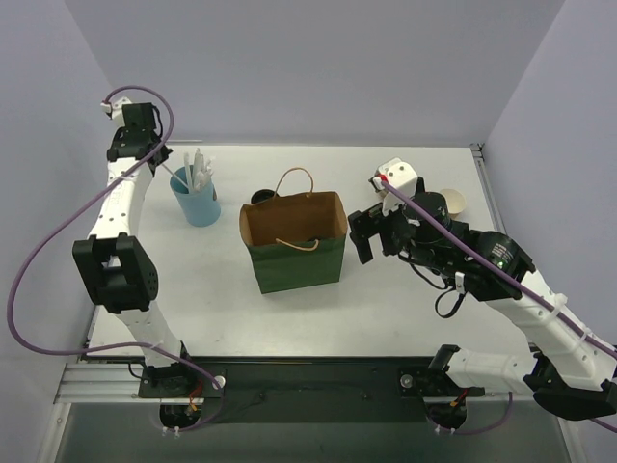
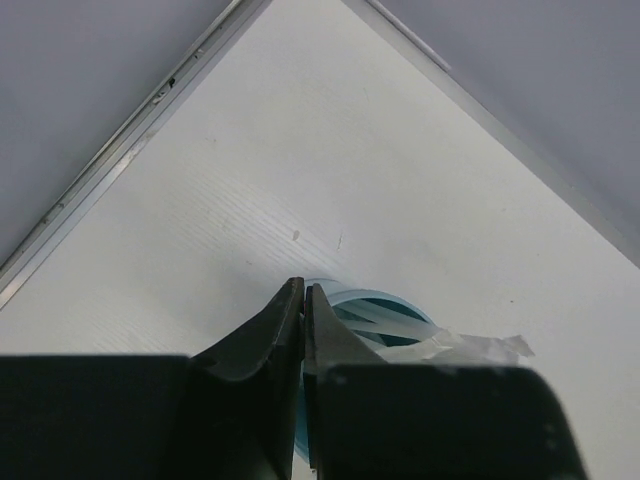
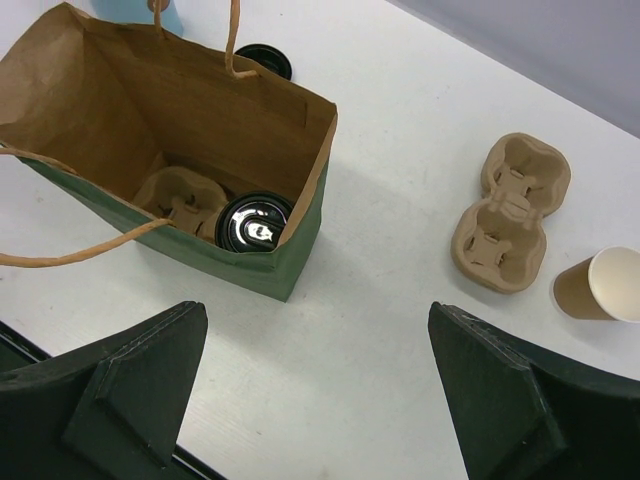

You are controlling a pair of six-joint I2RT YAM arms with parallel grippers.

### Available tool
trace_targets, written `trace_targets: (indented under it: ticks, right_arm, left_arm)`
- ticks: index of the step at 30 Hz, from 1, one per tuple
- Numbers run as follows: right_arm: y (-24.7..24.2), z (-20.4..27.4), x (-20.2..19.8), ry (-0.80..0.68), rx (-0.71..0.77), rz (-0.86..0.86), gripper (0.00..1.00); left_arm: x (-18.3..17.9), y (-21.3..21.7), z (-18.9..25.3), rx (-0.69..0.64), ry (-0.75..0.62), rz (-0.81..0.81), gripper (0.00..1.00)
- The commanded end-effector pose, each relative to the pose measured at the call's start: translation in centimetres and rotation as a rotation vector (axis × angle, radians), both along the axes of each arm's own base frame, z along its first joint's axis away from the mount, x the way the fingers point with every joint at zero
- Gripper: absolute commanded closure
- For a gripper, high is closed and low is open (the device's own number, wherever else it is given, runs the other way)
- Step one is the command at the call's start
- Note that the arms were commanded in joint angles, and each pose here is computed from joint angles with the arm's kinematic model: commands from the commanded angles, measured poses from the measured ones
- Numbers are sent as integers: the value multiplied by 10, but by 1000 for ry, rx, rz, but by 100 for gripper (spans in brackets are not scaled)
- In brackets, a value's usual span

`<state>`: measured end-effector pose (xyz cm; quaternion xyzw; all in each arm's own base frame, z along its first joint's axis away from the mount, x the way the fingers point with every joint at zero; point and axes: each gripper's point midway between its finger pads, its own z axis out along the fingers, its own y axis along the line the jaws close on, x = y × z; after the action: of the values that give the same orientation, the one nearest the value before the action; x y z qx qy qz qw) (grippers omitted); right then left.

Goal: Pack the takeout coffee

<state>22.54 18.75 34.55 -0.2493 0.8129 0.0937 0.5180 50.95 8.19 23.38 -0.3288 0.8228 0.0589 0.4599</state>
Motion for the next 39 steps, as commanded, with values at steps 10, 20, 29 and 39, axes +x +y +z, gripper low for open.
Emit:
trace_targets:
  ticks: [10,20,29,39]
  right_arm:
    - [-14,27,1,-46,101,-79,0]
    - [-24,30,-1,-64,104,-107,0]
    - [-28,29,-3,-63,114,-121,0]
    - [-31,35,-4,-65,122,-130,0]
  left_arm:
    - [-65,-51,192,-44,-431,-192,87]
    - [-129,-130,264,-200,-611,-433,87]
    - [-201,-174,309,-267,-685,-693,87]
    - [-257,-207,272,-445,-645,-867,87]
